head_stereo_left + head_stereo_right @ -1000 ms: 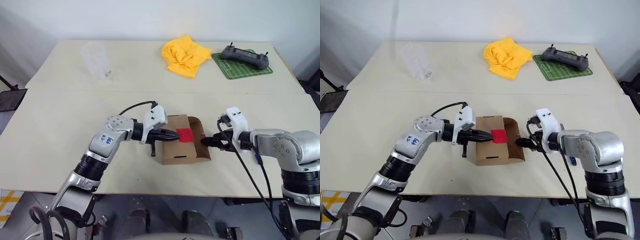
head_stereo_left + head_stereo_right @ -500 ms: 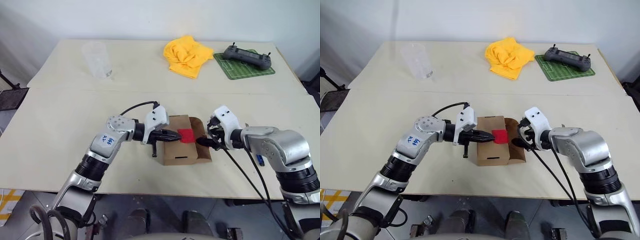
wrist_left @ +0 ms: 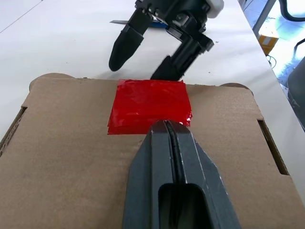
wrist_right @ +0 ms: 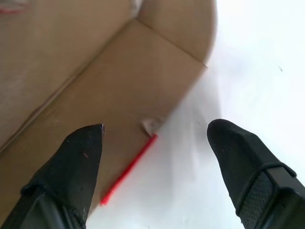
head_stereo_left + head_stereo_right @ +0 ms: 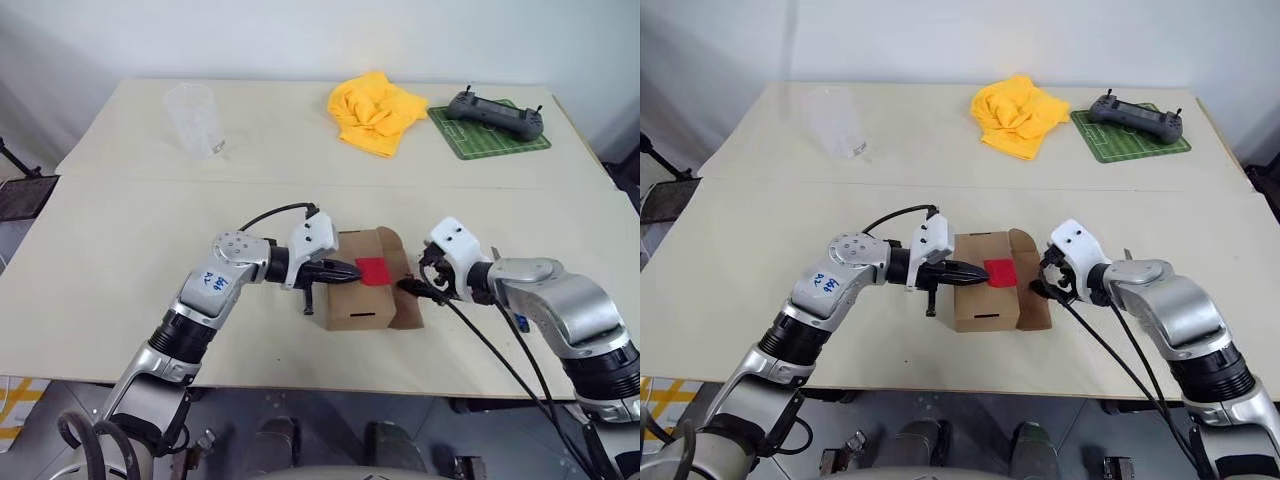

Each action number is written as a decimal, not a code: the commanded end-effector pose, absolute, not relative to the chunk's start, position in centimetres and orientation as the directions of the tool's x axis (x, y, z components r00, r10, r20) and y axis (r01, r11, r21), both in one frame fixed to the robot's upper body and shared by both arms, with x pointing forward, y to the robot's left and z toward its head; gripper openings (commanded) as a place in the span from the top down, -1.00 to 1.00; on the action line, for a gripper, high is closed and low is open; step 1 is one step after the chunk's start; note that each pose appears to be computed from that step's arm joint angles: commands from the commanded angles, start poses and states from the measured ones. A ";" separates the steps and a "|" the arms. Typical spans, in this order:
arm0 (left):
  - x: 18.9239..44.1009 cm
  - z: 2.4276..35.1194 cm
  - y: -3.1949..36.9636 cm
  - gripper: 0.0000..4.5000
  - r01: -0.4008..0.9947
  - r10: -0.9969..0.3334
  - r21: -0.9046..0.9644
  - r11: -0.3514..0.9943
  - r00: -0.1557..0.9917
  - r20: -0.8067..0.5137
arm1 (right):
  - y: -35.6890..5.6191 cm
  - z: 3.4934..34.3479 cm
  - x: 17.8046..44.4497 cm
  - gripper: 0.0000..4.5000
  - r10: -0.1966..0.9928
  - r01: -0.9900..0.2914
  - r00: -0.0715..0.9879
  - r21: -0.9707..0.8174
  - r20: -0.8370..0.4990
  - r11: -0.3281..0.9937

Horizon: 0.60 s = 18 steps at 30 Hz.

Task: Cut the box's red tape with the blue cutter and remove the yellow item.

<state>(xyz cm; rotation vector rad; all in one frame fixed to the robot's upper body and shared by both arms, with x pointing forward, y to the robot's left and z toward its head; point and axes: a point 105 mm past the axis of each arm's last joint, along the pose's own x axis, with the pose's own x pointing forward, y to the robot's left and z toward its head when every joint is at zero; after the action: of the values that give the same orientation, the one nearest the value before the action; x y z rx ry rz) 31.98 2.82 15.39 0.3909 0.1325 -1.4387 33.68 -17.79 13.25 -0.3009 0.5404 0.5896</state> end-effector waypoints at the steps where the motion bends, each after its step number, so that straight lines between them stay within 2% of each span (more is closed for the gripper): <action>1: 31.8 13.2 3.5 1.00 0.988 -0.910 0.133 0.082 0.129 -0.394 | -19.8 15.2 33.7 -0.65 0.516 -0.518 0.685 0.155 -0.514 0.841; 4: 31.8 13.4 3.5 1.00 0.988 -0.913 0.142 0.067 0.118 -0.391 | -20.6 16.2 33.4 -0.65 0.615 -0.466 0.625 0.402 -0.481 0.788; 9: 32.0 13.4 3.4 1.00 0.986 -0.912 0.150 0.068 0.122 -0.391 | -20.3 15.7 33.8 -0.65 0.679 -0.382 0.553 0.577 -0.484 0.722; 12: 32.0 13.4 3.5 1.00 0.986 -0.914 0.150 0.073 0.126 -0.387 | -19.4 15.4 34.3 -0.65 0.713 -0.387 0.518 0.613 -0.473 0.689; 18: 32.0 13.3 3.9 1.00 0.985 -0.911 0.149 0.087 0.140 -0.389 | -17.2 14.5 33.7 -0.65 0.780 -0.443 0.402 0.645 -0.479 0.623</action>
<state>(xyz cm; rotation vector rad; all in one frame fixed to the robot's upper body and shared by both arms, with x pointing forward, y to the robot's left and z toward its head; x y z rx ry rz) 31.88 3.09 15.42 0.4029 0.1210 -1.4548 33.87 -18.04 14.05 0.4528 0.8472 0.7488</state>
